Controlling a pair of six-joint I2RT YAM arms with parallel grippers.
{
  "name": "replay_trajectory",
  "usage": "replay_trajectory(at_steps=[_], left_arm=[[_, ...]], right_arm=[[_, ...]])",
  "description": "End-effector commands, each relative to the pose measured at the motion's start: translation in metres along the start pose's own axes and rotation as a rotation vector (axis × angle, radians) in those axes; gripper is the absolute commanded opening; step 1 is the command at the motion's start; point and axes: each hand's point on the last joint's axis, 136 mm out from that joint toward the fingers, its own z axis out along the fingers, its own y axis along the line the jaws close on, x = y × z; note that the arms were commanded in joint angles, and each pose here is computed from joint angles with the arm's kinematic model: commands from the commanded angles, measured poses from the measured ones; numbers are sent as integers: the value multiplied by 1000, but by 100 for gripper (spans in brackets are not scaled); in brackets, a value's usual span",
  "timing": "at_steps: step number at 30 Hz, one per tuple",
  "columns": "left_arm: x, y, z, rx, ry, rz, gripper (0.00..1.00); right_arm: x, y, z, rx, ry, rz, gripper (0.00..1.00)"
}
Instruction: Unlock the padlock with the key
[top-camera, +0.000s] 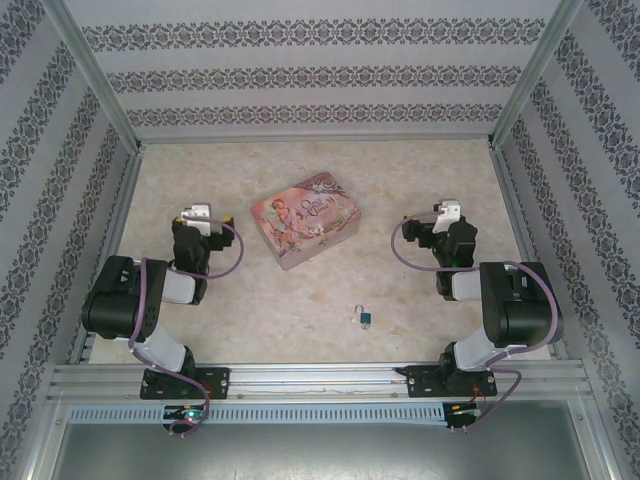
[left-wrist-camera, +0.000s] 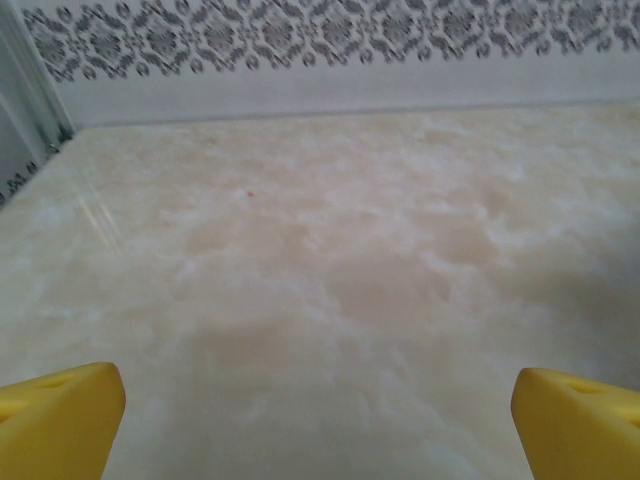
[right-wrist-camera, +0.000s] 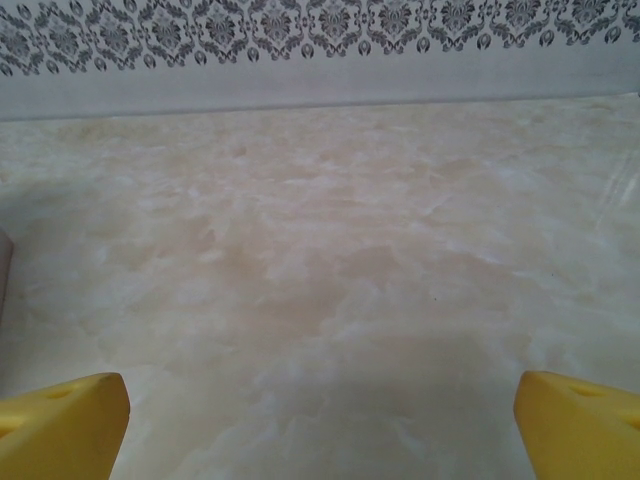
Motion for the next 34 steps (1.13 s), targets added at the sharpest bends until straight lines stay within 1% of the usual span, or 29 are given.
replay_trajectory(at_steps=[1,34], left_arm=[[17,1,-1,22,80,-23,99],[17,1,-1,22,78,-20,99]], right_arm=[[-6,-5,0,43,-7,-21,98],[-7,-4,1,59,-7,-34,98]])
